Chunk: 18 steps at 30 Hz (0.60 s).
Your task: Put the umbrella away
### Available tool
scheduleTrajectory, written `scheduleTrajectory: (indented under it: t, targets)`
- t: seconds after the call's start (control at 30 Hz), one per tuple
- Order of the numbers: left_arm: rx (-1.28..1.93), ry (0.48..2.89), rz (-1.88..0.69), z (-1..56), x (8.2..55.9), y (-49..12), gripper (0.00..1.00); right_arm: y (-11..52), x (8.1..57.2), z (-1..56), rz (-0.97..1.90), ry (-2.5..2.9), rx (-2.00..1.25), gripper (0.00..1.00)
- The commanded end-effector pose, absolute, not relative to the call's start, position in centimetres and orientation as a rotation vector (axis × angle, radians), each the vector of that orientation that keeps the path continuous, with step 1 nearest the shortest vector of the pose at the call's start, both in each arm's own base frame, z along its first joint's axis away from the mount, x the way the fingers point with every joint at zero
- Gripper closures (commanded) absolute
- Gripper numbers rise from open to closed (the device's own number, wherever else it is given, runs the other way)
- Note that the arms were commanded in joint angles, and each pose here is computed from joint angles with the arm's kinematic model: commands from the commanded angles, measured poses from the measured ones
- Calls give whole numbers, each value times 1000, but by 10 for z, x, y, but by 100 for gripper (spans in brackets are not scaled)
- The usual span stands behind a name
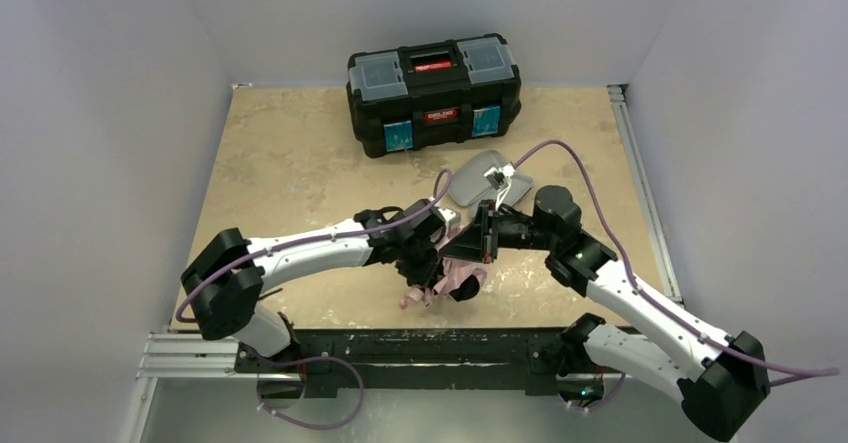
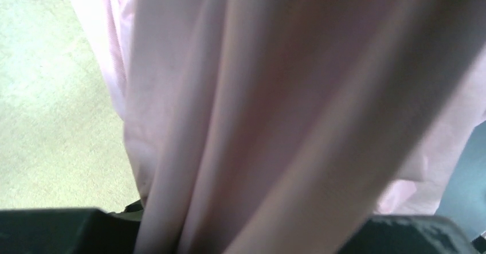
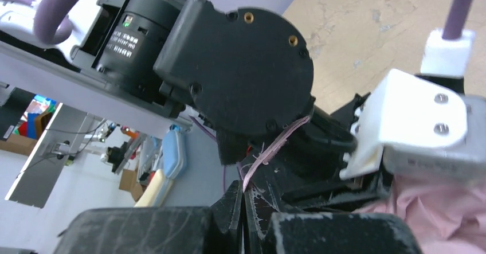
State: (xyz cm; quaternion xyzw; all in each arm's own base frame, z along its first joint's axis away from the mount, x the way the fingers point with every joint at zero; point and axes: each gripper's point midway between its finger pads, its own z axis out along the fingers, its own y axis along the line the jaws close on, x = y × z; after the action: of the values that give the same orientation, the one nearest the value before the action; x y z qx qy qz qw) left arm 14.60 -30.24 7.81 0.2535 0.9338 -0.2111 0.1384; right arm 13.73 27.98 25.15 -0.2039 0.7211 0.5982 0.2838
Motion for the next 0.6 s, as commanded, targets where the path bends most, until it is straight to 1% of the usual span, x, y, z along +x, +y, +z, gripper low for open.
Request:
scheduleTrajectory:
  t: [0.0,0.1,0.2,0.23,0.37,0.43,0.57]
  targets:
    - [836,2685,-693,85,144,-315,100,294,141,281,1668,1818,-641,100]
    - [891,2676,-784,86,135,-324,100,300,154,268,1662,1827,-576,100]
    - [890,2723,-677,70,138,-317,100,302,158,265,1692,1797,-527,100]
    - [876,2735,-634,66,140,-313,96,302,161,262,1675,1801,-508,100]
    - [829,2713,-607,79,146,-309,67,295,166,243,1581,1841,-489,100]
    - [805,2695,-595,95,149,-308,56,289,164,228,1543,1869,-477,100]
    - [782,2667,-619,126,151,-308,40,281,161,199,1501,1918,-443,100]
